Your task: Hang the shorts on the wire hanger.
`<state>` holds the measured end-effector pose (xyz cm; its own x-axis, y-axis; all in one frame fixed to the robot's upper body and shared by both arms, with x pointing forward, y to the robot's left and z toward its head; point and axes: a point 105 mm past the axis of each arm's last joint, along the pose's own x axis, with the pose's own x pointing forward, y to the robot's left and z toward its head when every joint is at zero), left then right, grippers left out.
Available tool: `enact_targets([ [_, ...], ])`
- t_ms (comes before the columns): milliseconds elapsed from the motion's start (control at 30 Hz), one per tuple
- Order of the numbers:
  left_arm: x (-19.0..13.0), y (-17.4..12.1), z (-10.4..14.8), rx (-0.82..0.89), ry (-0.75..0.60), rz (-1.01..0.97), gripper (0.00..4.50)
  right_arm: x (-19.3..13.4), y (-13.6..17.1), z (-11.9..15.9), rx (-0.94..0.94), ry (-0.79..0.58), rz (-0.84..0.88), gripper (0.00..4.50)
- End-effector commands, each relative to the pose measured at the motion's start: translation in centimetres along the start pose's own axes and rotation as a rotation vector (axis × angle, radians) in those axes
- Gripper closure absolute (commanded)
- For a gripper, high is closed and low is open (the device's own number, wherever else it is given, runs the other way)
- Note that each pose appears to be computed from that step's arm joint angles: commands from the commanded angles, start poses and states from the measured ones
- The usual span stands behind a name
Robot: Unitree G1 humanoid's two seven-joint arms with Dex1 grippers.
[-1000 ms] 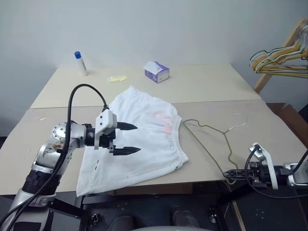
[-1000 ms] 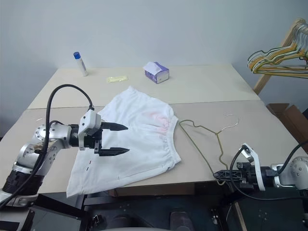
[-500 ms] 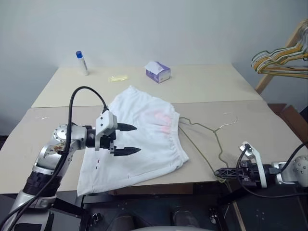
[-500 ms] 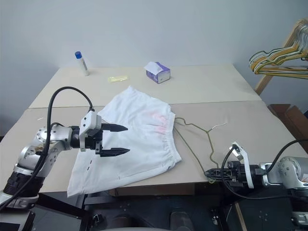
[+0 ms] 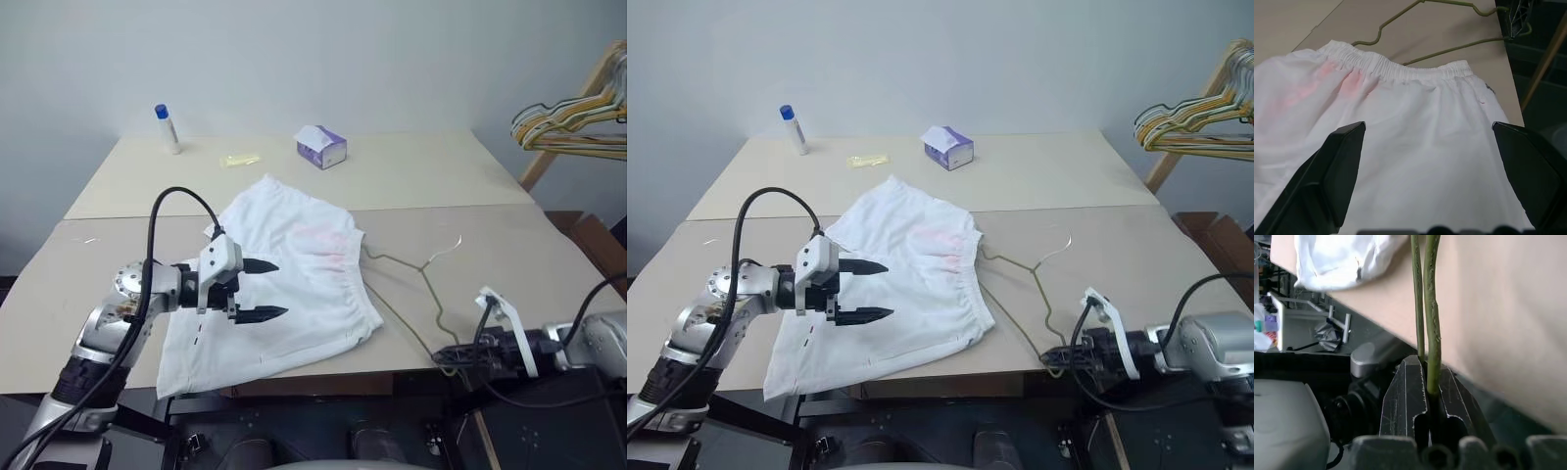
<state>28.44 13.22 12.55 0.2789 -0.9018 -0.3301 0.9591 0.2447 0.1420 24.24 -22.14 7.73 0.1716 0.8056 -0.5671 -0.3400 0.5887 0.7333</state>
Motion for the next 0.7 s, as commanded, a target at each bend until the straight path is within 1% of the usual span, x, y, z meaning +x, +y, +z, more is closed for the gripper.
enact_targets([
  [33, 0.3, 0.2, 1.1, 0.057, -0.014, 0.003, 0.02, 0.2, 0.3, 1.3, 0.035, 0.001, 0.051, 4.5],
  [167, 0.5, 0.2, 1.1, 0.065, -0.015, 0.004, 0.02, 0.7, 0.0, 1.7, 0.05, 0.048, 0.073, 4.5],
  [267, 0.5, 0.0, 1.2, 0.06, -0.022, 0.007, 0.02, 1.1, -0.6, 2.5, 0.06, 0.069, 0.05, 4.5],
  [533, 0.4, -0.3, 0.8, 0.052, -0.013, 0.021, 0.02, 1.4, -1.3, 5.6, 0.059, 0.04, 0.042, 4.5],
  [700, 0.6, -0.4, 0.7, 0.056, -0.009, 0.013, 0.02, 2.6, -1.5, 6.2, 0.033, 0.07, 0.052, 4.5],
])
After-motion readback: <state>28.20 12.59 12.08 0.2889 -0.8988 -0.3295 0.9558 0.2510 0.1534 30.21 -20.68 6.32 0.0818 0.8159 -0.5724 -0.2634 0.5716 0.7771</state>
